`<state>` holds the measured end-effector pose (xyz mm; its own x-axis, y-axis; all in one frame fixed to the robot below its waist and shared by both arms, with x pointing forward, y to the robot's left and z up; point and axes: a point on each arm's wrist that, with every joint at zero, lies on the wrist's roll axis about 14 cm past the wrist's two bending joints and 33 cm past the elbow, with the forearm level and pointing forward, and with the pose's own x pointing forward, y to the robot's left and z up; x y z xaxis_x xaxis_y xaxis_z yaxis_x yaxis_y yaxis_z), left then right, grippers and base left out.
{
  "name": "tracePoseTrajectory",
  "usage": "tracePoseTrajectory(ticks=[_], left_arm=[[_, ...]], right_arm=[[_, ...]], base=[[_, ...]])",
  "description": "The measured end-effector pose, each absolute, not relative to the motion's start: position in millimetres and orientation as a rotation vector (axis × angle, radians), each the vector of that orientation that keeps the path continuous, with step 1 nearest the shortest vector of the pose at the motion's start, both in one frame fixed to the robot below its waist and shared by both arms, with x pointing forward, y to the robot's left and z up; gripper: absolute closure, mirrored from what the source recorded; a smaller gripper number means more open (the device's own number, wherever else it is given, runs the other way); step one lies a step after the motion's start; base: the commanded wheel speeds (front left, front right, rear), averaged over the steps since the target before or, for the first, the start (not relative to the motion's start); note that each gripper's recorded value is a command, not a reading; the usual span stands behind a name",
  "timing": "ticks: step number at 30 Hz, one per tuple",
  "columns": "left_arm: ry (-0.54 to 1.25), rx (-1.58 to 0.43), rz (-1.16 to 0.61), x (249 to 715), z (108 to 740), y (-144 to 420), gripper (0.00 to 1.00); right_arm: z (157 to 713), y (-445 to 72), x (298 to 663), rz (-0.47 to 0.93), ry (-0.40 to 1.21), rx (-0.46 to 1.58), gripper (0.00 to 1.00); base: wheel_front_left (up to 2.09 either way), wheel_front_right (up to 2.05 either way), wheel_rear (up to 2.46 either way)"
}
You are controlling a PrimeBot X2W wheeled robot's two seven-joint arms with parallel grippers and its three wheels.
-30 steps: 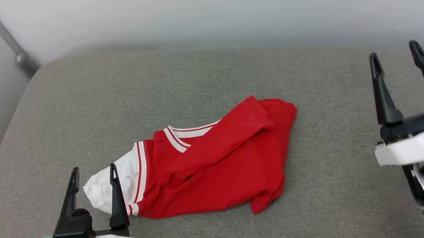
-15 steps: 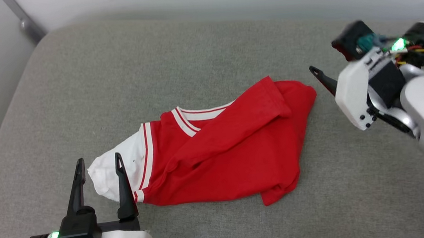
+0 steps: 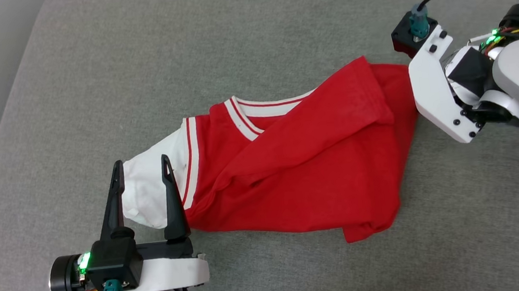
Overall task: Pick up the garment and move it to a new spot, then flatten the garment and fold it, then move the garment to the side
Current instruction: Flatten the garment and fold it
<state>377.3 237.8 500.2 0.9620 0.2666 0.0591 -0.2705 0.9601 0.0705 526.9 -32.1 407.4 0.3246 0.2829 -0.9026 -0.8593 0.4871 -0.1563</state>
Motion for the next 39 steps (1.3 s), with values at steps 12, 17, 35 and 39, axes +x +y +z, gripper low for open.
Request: tracePoseTrajectory(ticks=[12, 17, 35, 39], left_arm=[[-0.011, 0.083, 0.293, 381.1, 486.9, 246.0, 0.0], [-0.018, 0.086, 0.289, 381.1, 489.0, 246.4, 0.0], [-0.075, 0.052, 0.211, 359.0, 506.2, 225.0, 0.0], [-0.082, 0.042, 0.166, 357.8, 507.4, 211.7, 0.0]], right_arm=[[370.1, -22.7, 519.7, 0.913, 1.024, -0.694, 1.0], [380.2, -20.4, 522.8, 0.917, 0.94, -0.72, 1.0], [530.3, -95.1, 508.1, 0.784, 0.517, -0.713, 1.0], [548.7, -135.5, 491.2, 0.711, 0.491, -0.719, 1.0]], base=[[0.0, 0.0, 0.0], [0.0, 0.0, 0.0], [0.0, 0.0, 0.0], [0.0, 0.0, 0.0]])
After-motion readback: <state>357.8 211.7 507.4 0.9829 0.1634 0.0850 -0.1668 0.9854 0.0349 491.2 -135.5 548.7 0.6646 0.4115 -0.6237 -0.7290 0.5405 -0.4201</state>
